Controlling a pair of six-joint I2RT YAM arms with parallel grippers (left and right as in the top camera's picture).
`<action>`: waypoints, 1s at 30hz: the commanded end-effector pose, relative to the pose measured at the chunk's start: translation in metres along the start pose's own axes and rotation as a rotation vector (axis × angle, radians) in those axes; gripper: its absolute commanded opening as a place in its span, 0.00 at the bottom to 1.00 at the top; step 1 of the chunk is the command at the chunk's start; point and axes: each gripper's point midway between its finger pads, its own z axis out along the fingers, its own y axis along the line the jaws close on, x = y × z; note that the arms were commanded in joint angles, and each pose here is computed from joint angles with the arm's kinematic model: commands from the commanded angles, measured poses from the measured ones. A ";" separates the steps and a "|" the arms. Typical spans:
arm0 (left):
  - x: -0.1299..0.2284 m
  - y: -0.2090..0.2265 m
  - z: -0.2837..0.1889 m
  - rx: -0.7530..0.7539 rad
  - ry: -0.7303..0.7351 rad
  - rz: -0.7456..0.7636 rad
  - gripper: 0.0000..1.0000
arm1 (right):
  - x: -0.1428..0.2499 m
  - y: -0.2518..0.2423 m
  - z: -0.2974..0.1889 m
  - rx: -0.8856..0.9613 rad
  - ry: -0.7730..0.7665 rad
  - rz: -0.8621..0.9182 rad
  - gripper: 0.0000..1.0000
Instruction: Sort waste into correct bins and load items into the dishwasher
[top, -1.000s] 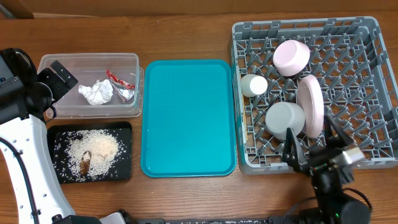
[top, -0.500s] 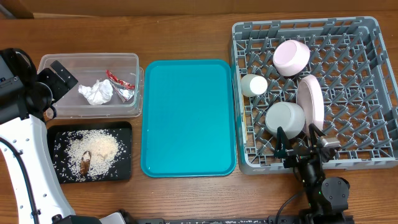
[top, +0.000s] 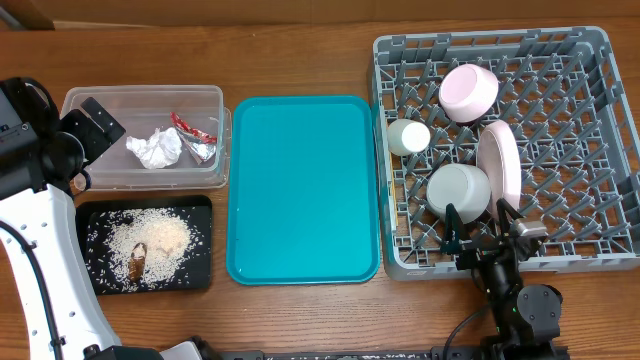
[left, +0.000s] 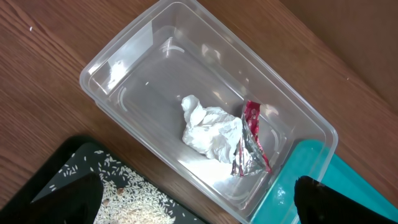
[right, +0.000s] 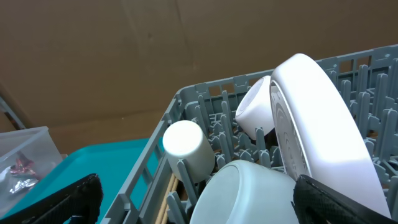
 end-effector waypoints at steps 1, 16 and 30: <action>-0.002 -0.004 -0.001 0.006 -0.005 -0.011 1.00 | 0.001 -0.004 0.000 0.019 -0.009 0.003 1.00; -0.002 -0.004 -0.001 0.007 -0.005 -0.011 1.00 | 0.001 -0.004 0.000 0.019 -0.009 0.003 1.00; 0.011 -0.029 0.003 0.044 0.022 0.048 1.00 | 0.001 -0.004 0.000 0.019 -0.009 0.003 1.00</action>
